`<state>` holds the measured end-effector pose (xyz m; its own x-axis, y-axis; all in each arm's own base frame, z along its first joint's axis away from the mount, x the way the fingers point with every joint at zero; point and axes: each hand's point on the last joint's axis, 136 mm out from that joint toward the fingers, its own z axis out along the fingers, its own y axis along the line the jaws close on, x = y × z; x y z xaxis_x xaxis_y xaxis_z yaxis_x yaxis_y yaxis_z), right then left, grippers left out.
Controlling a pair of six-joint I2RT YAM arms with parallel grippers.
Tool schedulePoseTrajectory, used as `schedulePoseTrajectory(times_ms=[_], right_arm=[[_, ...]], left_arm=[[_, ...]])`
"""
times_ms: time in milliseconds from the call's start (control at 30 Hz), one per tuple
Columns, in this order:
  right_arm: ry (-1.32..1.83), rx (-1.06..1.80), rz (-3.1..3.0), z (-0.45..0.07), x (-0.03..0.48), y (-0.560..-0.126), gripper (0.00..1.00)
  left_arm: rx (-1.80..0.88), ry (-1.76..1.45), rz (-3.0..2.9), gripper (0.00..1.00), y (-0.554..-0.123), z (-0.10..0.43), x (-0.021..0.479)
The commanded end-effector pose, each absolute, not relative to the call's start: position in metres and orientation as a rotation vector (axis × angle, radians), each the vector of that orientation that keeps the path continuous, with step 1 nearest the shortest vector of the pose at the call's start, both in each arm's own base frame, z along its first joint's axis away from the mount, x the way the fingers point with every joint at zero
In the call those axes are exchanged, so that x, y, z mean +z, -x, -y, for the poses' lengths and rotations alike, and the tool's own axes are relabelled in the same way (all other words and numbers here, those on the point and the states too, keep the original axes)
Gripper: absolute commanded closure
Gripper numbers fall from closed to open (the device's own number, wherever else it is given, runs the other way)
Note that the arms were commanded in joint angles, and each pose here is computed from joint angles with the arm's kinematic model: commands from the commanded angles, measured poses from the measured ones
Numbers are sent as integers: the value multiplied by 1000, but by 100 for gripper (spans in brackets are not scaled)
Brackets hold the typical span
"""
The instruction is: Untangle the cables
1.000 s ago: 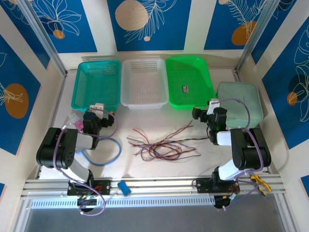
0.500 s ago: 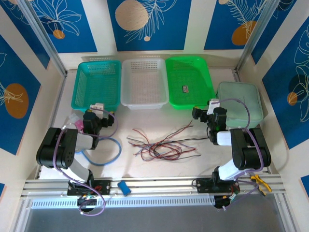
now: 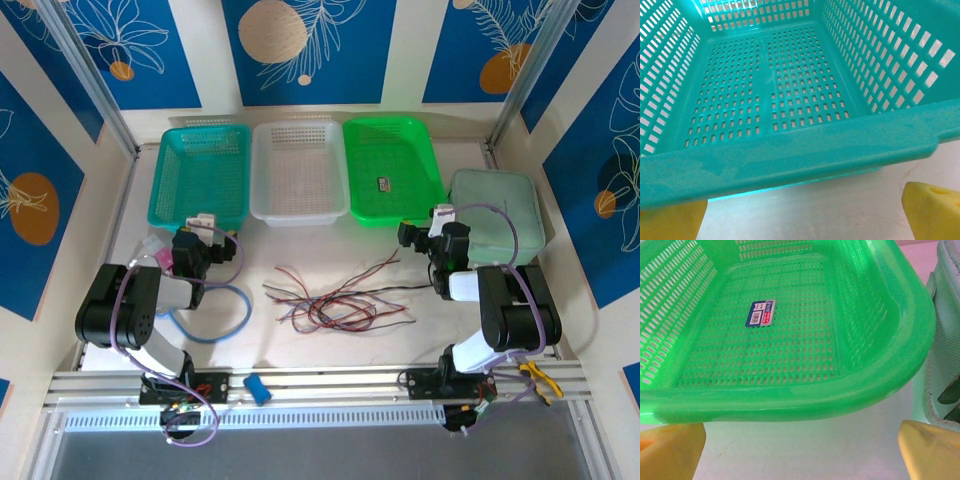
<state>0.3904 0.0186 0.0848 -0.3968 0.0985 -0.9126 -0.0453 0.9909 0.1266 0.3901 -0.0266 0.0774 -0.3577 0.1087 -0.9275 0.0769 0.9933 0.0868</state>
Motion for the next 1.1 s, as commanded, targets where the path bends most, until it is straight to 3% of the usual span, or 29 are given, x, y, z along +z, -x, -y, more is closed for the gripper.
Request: schedulePoseTrajectory(times_ms=[0,633,1067], right_arm=[[-24,148,-1940,-18,95,-397,1],[44,140,-1877,-32,130,-375,1],[-42,169,-1895,-52,199,-338,1]], left_arm=[[38,-124,-1900,1,-396,25,92],[12,-206,-1834,1,-367,34,125],[92,-31,-1925,1,-325,18,182]])
